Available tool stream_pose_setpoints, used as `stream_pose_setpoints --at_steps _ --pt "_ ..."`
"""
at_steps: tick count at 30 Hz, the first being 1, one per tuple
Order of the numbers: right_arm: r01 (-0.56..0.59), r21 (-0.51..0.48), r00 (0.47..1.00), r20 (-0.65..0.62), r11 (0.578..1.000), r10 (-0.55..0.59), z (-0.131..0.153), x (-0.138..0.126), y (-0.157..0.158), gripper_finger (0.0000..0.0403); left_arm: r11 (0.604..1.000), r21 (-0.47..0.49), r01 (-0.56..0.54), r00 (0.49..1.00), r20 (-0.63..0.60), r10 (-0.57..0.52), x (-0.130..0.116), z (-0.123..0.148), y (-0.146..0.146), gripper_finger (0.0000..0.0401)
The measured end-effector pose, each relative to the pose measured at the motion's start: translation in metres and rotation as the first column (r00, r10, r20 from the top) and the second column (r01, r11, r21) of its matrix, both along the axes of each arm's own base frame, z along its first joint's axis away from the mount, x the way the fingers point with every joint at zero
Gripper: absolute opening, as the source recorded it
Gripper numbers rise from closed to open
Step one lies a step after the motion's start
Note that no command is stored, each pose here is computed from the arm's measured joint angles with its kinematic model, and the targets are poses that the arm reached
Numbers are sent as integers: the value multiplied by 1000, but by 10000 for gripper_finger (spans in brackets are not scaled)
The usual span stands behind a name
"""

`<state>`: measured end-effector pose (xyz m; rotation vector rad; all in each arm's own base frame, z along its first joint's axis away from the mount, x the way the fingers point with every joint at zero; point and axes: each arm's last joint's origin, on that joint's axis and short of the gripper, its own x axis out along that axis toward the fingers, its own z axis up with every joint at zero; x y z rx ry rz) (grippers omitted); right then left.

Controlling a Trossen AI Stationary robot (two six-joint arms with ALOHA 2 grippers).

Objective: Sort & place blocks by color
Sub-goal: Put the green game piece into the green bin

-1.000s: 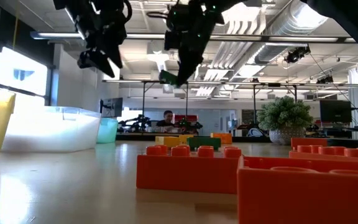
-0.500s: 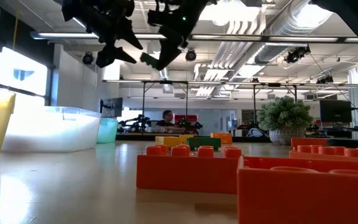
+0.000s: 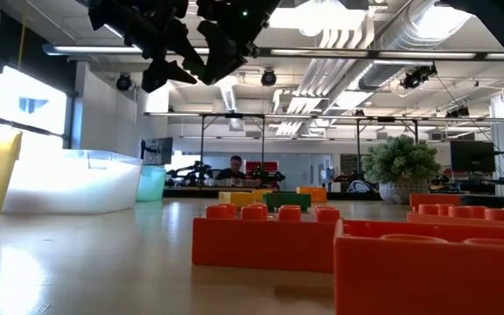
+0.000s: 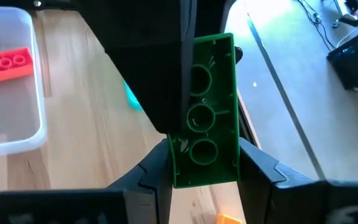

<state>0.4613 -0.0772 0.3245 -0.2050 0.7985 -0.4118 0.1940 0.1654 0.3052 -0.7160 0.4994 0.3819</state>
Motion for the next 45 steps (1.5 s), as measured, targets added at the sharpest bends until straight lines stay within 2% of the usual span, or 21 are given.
stream_pose_setpoints --at_steps 6,11,13,16,19,22,26,32,40,45 --pt "32 29 999 13 999 -33 -1 0 0 111 999 36 37 999 3 -37 0 1 0 92" --pt "50 61 998 26 997 -52 -1 0 1 113 995 70 72 997 0 -72 1 1 0 86" --pt "62 88 997 36 994 -65 -1 0 1 140 992 91 87 996 -8 -87 0 0 0 86" --pt "80 143 994 62 986 -89 -1 0 2 202 983 142 114 993 -57 -107 -1 -2 -1 77" --pt "89 180 993 67 980 -102 0 -1 3 257 976 191 103 985 -153 -74 -4 -7 -1 77" --pt "100 206 991 65 973 -116 -1 -2 4 288 967 234 104 966 -255 -42 -9 -11 -1 77" --pt "104 200 992 49 974 -117 -2 -3 -1 296 948 302 100 921 -389 27 -14 -15 0 77" --pt "117 154 993 -30 981 -114 -6 -12 -23 294 930 354 102 812 -570 128 -24 -22 -1 77" --pt "95 182 987 -148 979 -68 -12 -32 -71 295 954 284 97 671 -727 148 -28 -41 4 78" --pt "91 202 972 -230 975 -43 -16 -49 -98 295 974 213 82 613 -781 120 -30 -56 14 78"
